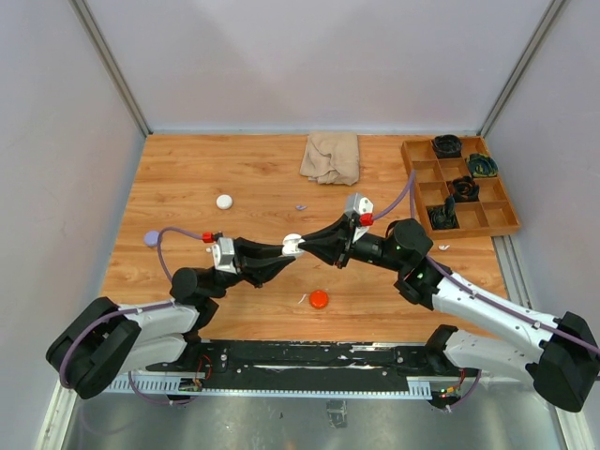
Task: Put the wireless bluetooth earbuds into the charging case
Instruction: Place the earbud in the charging case.
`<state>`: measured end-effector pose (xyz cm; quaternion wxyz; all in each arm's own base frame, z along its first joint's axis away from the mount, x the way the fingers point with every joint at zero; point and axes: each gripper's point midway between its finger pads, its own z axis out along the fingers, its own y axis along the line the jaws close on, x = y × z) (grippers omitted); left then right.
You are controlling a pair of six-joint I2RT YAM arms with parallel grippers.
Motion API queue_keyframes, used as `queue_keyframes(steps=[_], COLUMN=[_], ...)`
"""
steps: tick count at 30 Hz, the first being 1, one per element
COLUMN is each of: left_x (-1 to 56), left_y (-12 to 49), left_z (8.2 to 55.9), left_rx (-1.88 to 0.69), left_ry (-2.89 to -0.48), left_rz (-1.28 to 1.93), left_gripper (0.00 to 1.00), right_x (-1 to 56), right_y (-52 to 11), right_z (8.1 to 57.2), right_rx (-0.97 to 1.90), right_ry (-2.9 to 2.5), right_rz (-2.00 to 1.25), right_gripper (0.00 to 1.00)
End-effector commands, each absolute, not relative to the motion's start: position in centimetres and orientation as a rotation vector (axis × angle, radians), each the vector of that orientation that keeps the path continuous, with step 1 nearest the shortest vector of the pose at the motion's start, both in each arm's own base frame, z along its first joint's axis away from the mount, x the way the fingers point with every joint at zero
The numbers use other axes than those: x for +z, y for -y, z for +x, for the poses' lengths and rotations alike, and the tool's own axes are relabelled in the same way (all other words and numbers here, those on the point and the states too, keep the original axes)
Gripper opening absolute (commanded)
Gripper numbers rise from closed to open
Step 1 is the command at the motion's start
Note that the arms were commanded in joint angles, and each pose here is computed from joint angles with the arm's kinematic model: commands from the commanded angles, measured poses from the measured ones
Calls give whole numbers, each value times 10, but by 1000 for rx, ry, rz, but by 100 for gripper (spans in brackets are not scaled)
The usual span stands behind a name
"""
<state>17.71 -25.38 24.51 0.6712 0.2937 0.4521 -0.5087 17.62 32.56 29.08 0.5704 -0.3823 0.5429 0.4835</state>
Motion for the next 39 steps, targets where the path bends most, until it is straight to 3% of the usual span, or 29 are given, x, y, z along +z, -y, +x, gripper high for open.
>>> queue_keyframes(steps=[1, 31, 39], left_x=[305, 319, 319], left_y=[240, 231, 230], left_z=[155, 153, 149], left_rx=[-1120, -1105, -1105], left_ry=[-724, -684, -673], left_rz=[657, 608, 616], left_gripper=[0, 0, 0], right_x=[298, 295, 294], right_y=[-328, -337, -334], right_z=[175, 165, 168], right_rx=[1137, 1239, 1214], right_ry=[-1231, -1220, -1234], right_rz=[-882, -854, -838], right_gripper=[8, 9, 22])
